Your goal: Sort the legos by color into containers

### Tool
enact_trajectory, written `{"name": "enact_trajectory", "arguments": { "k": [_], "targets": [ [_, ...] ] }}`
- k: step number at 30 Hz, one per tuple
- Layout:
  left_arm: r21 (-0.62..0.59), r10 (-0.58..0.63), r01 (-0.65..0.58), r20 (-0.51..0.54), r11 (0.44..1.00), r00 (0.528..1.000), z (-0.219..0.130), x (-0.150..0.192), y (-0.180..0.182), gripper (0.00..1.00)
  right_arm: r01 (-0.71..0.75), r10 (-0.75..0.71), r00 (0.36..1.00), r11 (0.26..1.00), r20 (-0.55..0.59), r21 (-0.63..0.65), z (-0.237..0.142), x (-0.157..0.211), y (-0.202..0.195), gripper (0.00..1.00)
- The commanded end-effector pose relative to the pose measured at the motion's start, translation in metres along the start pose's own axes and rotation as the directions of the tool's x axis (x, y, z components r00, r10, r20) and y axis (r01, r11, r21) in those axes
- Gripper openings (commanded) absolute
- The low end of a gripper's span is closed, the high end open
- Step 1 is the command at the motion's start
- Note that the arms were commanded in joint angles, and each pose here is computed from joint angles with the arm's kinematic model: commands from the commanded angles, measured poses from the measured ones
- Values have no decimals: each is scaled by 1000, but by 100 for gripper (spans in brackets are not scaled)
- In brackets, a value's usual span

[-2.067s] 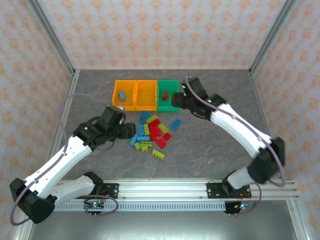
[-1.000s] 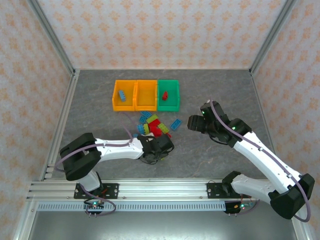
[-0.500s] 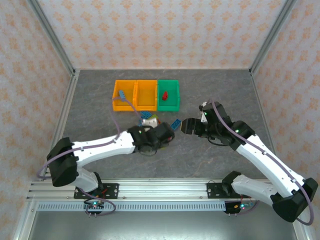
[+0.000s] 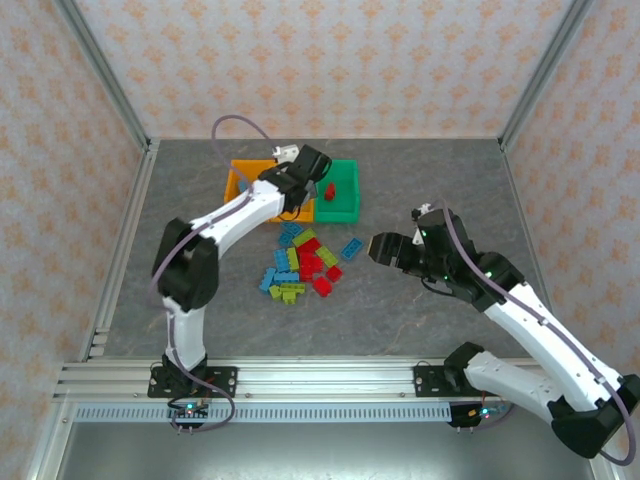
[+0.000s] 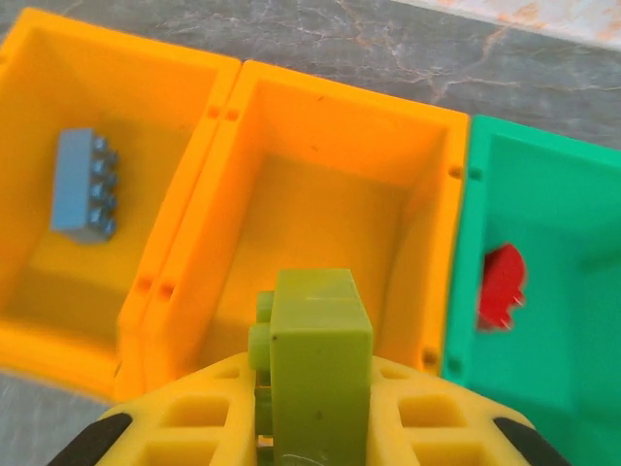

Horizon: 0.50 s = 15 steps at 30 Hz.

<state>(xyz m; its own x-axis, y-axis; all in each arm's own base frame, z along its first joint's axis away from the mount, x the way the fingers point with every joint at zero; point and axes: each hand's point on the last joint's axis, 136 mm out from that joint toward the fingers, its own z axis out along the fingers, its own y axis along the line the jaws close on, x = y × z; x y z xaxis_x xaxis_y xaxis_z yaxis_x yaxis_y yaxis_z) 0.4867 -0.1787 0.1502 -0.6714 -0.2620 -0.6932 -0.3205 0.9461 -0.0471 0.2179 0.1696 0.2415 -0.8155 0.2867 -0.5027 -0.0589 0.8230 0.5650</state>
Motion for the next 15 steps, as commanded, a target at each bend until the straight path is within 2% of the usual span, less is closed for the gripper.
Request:
{"name": "enact_trajectory", "arguments": {
  "k": [1,5,9,11,15],
  "targets": [
    [-39,66,-66,3,997,998,20,-21,-1,28,-19,17,999,999,49,40,-13,-3,-10,81],
    [-7,45,-45,24,999,999,14,-30,-5,44,-32,29,998,998,57,60,-16,0,-18,81],
    [40,19,-21,36,999,999,-12,-36,0,49,-49,47,998,998,37,51,-5,2,-16,81],
    [78,-5,2,40,997,999,-34,-37,8,48,-61,59,998,997,23,55,3,3,-15,81],
    [223,-48,27,90,974,995,-110,-34,22,47,-95,95,995,992,3,80,23,5,-17,81]
  ]
}}
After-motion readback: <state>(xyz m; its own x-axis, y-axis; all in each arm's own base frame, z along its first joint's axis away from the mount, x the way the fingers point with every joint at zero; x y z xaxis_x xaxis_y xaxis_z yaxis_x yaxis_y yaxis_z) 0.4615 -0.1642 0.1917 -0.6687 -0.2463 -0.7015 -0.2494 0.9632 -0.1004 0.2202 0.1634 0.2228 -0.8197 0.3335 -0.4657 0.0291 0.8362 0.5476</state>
